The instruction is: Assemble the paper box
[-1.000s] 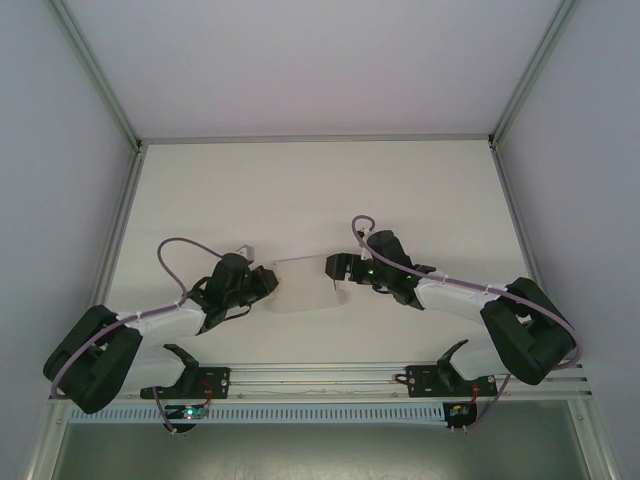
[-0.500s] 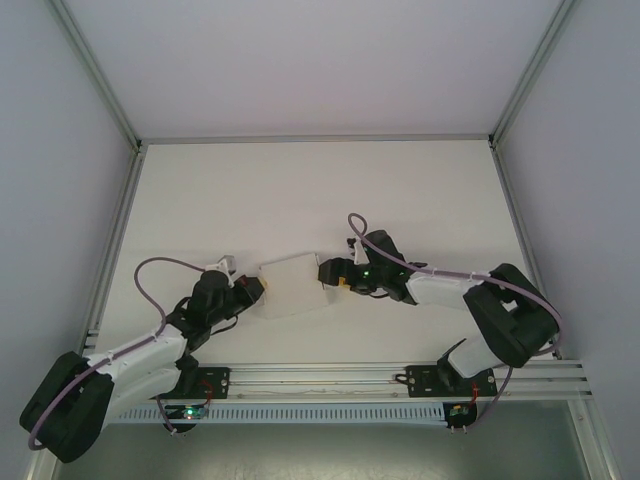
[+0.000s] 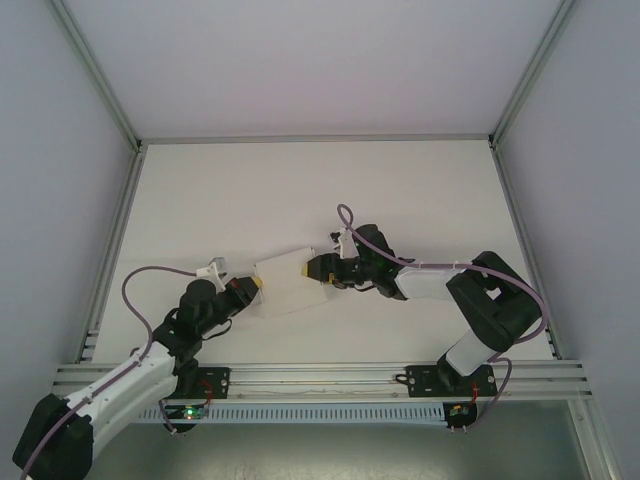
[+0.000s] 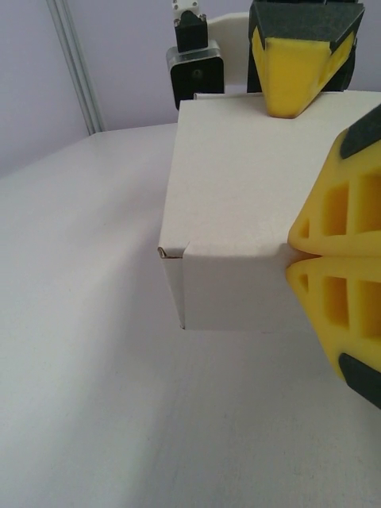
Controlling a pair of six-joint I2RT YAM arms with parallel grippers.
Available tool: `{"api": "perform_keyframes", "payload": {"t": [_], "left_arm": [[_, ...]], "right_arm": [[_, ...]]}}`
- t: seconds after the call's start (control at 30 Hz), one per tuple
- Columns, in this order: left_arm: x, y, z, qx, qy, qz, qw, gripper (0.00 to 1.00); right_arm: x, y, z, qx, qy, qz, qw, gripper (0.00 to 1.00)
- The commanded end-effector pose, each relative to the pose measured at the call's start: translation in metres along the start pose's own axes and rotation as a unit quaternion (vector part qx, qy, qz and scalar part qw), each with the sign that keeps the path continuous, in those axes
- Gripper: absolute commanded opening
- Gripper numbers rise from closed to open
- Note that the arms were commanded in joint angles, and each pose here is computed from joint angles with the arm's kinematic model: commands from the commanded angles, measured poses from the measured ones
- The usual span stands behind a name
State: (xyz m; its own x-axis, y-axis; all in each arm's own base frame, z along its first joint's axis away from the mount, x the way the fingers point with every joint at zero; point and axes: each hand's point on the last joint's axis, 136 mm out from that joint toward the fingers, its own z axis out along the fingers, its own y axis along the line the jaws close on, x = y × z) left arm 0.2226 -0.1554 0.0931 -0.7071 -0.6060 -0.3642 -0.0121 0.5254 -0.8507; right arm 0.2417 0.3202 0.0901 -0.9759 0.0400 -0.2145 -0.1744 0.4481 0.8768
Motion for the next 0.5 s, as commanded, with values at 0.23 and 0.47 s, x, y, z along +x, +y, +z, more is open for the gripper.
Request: {"api": "perform_keyframes", "payload": {"t": [0.23, 0.47], "left_arm": [[-0.007, -0.018, -0.007, -0.002, 0.009, 0.037, 0.999, 0.6], [-0.021, -0.079, -0.011, 0.024, 0.039, 0.225, 0.973, 1.0]], "right_arm": [[-0.005, 0.034, -0.014, -0.032, -0.017, -0.023, 0.999, 0.38], [-0.019, 0.012, -0.042, 0.024, -0.059, 0.032, 0.997, 0.39]]}}
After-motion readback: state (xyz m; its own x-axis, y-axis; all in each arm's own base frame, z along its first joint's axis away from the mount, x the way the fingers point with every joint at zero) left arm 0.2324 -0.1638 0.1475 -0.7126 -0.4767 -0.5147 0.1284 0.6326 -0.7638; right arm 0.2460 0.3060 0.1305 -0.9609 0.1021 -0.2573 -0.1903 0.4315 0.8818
